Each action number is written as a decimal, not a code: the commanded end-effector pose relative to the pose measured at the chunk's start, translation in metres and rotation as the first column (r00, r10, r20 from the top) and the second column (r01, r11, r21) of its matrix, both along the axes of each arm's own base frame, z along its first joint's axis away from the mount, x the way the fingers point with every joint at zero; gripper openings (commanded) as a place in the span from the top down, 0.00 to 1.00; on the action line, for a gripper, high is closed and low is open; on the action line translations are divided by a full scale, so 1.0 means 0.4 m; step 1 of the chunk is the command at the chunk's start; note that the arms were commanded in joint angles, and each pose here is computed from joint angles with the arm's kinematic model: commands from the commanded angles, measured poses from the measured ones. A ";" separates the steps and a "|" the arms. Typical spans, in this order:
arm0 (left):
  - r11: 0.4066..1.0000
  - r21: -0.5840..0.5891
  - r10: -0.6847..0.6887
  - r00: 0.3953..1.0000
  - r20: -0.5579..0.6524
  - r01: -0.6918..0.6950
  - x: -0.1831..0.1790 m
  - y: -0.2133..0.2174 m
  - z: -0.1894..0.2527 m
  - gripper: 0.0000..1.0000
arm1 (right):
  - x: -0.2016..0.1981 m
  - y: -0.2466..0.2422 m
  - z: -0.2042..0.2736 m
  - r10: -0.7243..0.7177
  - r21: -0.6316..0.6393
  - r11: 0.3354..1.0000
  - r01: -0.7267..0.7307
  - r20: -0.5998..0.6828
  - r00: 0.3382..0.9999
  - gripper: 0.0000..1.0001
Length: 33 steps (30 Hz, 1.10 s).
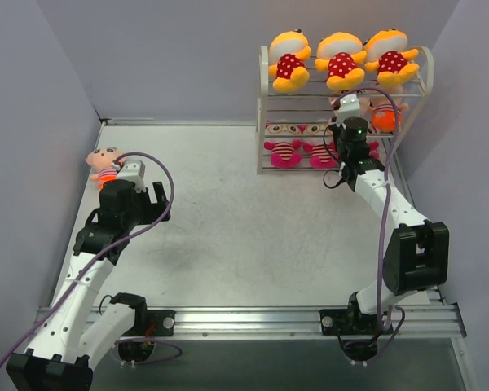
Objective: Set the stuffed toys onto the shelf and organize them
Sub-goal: Place the stuffed toy onto shelf
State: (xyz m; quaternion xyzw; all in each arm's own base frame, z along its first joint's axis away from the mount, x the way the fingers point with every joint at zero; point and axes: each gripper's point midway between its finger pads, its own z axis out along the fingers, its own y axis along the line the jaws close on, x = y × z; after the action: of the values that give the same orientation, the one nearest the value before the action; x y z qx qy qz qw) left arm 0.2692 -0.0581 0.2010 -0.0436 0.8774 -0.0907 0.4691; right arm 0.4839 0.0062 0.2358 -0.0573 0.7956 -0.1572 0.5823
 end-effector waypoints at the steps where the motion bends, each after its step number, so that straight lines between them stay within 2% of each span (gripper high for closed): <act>1: 1.000 0.000 -0.011 0.999 0.032 0.011 0.009 0.000 0.023 0.06 | 0.029 -0.016 0.092 -0.032 -0.009 0.999 0.033 0.107 0.994 0.76; 5: 1.000 -0.001 -0.013 0.999 0.035 0.013 0.009 0.000 0.025 0.06 | 0.035 -0.015 0.092 -0.031 -0.017 0.999 0.033 0.104 0.994 0.69; 9: 1.000 -0.002 -0.014 0.999 0.037 0.014 0.009 -0.001 0.025 0.06 | 0.039 -0.014 0.091 -0.032 -0.014 0.999 0.034 0.103 0.994 0.68; 11: 1.000 -0.002 -0.014 0.999 0.035 0.014 0.008 -0.001 0.024 0.06 | 0.039 -0.015 0.091 -0.035 -0.014 0.999 0.037 0.105 0.994 0.62; 16: 1.000 -0.002 -0.016 0.999 0.037 0.016 0.008 -0.001 0.025 0.06 | 0.043 -0.032 0.085 -0.063 -0.026 0.998 0.066 0.102 0.993 0.56; 24: 1.000 -0.003 -0.017 0.999 0.038 0.017 0.006 -0.002 0.025 0.06 | 0.049 -0.027 0.084 -0.048 -0.036 0.998 0.051 0.094 0.994 0.52; 31: 1.000 -0.003 -0.017 0.999 0.041 0.017 0.007 -0.002 0.028 0.06 | 0.053 -0.037 0.082 -0.055 -0.025 0.998 0.058 0.095 0.994 0.41; 33: 1.000 -0.002 -0.018 0.999 0.044 0.018 0.007 -0.002 0.030 0.06 | 0.054 -0.035 0.084 -0.054 -0.019 0.998 0.056 0.101 0.993 0.41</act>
State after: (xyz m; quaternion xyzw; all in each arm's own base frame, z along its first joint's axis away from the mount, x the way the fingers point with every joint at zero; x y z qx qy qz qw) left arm 0.2692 -0.0581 0.2011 -0.0436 0.8774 -0.0927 0.4688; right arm 0.4976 -0.0020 0.2441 -0.0519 0.7856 -0.1785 0.5901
